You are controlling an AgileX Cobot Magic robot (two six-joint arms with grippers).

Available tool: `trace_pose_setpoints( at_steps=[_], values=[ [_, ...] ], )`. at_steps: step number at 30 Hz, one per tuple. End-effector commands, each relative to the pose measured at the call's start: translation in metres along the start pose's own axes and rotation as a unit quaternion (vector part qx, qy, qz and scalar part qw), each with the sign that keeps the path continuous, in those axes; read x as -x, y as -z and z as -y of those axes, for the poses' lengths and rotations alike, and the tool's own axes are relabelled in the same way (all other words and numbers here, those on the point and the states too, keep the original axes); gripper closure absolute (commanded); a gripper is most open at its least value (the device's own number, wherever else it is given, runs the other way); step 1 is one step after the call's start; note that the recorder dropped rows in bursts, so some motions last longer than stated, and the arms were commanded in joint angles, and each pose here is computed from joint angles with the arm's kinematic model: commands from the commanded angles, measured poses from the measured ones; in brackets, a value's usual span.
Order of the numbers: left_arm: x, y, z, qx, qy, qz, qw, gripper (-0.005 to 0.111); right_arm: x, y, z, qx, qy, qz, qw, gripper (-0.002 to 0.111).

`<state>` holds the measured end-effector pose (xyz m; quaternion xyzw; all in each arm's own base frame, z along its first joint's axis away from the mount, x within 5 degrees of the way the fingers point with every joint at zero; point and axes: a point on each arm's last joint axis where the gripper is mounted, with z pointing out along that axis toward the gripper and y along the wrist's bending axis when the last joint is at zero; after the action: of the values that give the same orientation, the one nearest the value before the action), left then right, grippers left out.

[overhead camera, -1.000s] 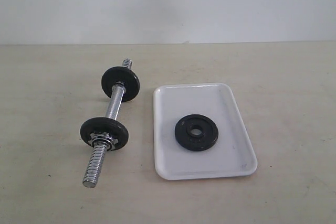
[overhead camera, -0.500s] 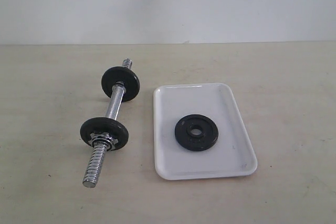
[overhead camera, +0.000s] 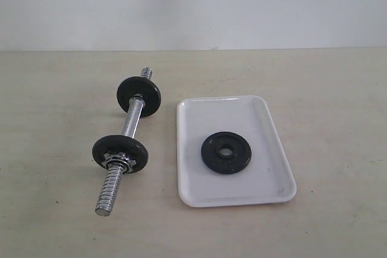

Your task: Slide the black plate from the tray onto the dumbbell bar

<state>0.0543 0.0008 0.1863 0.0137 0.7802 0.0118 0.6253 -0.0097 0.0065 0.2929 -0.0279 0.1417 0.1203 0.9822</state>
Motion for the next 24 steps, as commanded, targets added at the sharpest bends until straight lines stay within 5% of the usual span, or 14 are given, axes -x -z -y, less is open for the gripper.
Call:
trace_pose_setpoints(
  at_steps=[1,5,10,24],
  values=[
    [-0.001,0.0,0.0,-0.002,0.002,0.001,1.0,0.102,-0.018,-0.018,0.002,-0.027,-0.064,-0.172,0.983,0.108],
    [-0.001,0.0,0.0,-0.002,0.002,0.001,1.0,0.102,-0.013,-0.042,0.008,-0.071,-0.006,-0.343,0.937,0.108],
    [-0.001,0.0,0.0,-0.002,0.002,0.001,1.0,0.102,0.002,-0.082,0.015,-0.109,0.014,-0.396,0.911,0.108],
    [-0.001,0.0,0.0,-0.002,0.002,0.001,1.0,0.102,0.036,-0.128,0.006,-0.068,-0.012,-0.274,0.959,0.108]
  ],
)
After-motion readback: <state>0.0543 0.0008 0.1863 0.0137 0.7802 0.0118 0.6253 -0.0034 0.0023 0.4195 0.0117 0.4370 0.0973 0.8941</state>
